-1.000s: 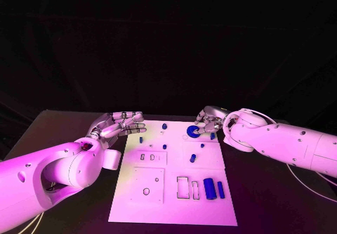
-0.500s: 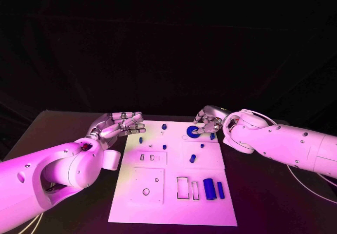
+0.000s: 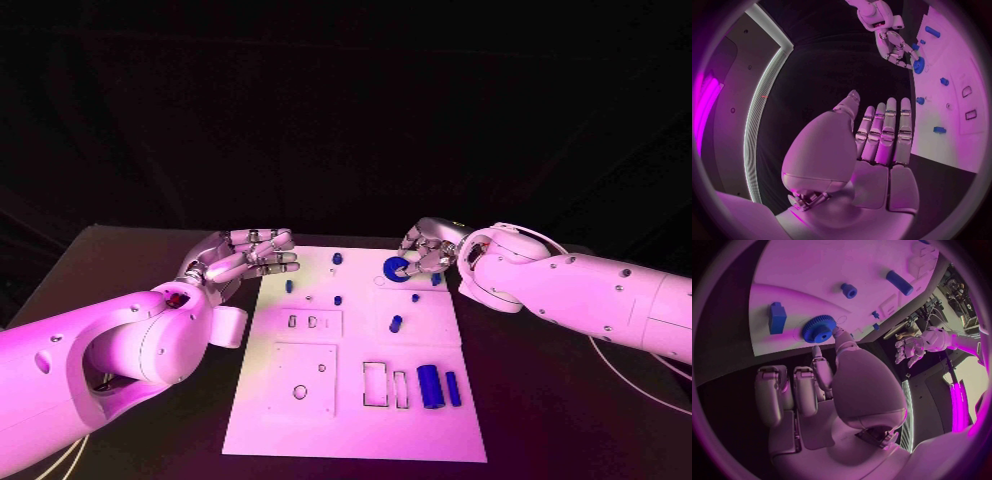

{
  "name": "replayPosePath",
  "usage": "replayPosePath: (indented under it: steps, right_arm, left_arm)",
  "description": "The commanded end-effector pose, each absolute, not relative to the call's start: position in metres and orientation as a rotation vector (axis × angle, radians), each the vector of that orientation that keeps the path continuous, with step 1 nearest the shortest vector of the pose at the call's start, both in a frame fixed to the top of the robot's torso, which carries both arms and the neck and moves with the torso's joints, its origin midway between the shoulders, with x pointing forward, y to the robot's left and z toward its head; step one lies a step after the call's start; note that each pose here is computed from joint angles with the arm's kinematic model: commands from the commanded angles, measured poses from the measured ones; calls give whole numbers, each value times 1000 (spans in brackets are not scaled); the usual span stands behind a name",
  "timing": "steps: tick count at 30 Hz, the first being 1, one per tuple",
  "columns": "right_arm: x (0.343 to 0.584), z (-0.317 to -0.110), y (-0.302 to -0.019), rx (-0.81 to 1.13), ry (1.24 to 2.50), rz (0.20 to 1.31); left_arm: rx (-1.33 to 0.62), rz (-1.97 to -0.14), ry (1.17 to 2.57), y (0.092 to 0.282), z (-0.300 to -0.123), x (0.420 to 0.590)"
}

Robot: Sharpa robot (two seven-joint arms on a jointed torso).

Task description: Assemble the parts on the task board

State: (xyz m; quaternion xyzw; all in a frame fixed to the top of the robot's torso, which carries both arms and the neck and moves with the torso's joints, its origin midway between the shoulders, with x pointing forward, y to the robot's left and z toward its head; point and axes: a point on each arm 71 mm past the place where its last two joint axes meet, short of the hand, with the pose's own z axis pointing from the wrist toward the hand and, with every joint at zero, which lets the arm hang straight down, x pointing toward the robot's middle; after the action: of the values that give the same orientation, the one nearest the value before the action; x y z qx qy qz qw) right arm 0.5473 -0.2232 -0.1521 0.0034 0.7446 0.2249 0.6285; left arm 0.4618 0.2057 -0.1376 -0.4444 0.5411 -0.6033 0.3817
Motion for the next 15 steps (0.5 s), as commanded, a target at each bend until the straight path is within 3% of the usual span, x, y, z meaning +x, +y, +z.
replayPosePath:
  steps: [1,15]
  right_arm:
    - [547,-155,-221,-4,1748,519]
    - [550,-158,-219,0,1757,517]
  left_arm:
    - [-1125,-1564,1390,203,-136,461]
    - [-1126,-1565,1391,203,-136,461]
